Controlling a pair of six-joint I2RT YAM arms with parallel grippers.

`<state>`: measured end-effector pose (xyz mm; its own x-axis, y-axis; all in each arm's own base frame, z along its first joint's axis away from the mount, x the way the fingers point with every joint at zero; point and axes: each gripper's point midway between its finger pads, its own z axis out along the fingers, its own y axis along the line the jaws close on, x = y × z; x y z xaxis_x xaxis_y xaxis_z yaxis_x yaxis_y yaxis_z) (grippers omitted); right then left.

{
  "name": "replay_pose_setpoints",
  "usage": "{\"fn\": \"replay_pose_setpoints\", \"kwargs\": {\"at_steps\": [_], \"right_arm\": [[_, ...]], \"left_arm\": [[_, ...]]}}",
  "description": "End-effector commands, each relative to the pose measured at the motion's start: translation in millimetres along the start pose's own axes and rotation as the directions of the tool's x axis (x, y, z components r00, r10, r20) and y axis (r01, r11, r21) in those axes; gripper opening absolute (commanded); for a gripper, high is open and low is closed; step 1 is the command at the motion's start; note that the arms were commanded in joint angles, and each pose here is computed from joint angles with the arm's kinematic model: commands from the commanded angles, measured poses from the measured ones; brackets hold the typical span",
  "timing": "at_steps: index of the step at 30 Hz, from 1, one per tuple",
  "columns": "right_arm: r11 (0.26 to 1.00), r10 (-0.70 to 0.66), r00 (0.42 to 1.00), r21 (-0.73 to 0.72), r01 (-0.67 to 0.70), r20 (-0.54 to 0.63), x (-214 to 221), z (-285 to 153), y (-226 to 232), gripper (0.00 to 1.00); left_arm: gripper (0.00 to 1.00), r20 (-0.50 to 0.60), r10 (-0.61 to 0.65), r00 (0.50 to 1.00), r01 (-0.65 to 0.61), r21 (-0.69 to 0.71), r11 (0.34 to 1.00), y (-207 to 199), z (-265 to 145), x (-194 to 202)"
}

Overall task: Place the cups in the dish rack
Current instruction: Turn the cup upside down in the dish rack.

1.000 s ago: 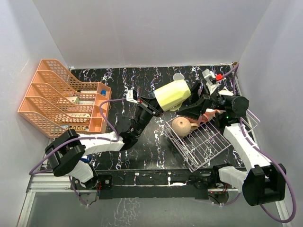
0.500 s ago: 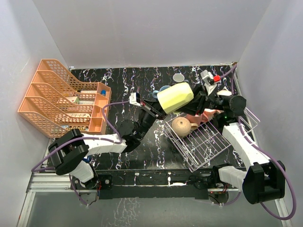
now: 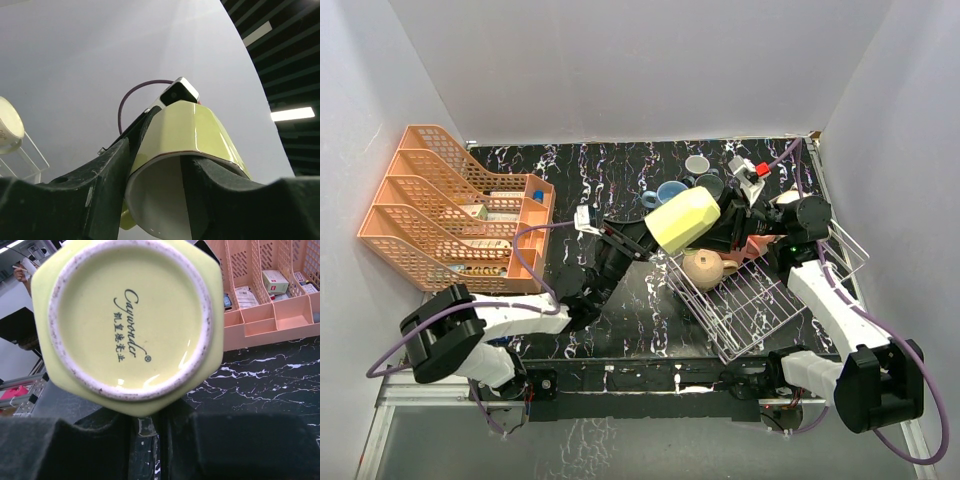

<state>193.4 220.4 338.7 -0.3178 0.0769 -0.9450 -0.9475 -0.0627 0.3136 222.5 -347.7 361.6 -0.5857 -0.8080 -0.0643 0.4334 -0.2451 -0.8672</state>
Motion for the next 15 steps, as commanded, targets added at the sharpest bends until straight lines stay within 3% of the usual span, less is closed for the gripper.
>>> {"fn": "replay_pose_setpoints", "kwargs": {"at_steps": [1, 4, 11, 15], "right_arm": [[0.996, -0.087, 0.996, -0.004, 0.087, 0.018, -11.2, 0.2, 10.6, 0.08], [0.997, -0.079, 0.997, -0.009, 0.079, 0.01, -8.9, -0.1, 11.2, 0.08], [0.998, -0.061, 0.998, -0.008, 0.061, -0.002, -7.7, -1.0, 14.8, 0.08], [0.999, -0.039, 0.999, 0.013, 0.039, 0.008, -7.1, -0.9, 12.6, 0.16]], "left_arm": [[0.4, 0.047, 0.082, 0.996, -0.088, 0.13, 0.988, -52.1, -0.4, -19.7], [0.35, 0.011, 0.179, 0.984, -0.179, 0.101, 0.979, -49.7, 2.5, -14.9], [0.0, -0.061, 0.371, 0.927, -0.367, 0.07, 0.928, -44.9, 9.8, -7.5], [0.0, -0.049, 0.314, 0.948, -0.309, 0.095, 0.946, -45.6, 9.4, -7.2]]}}
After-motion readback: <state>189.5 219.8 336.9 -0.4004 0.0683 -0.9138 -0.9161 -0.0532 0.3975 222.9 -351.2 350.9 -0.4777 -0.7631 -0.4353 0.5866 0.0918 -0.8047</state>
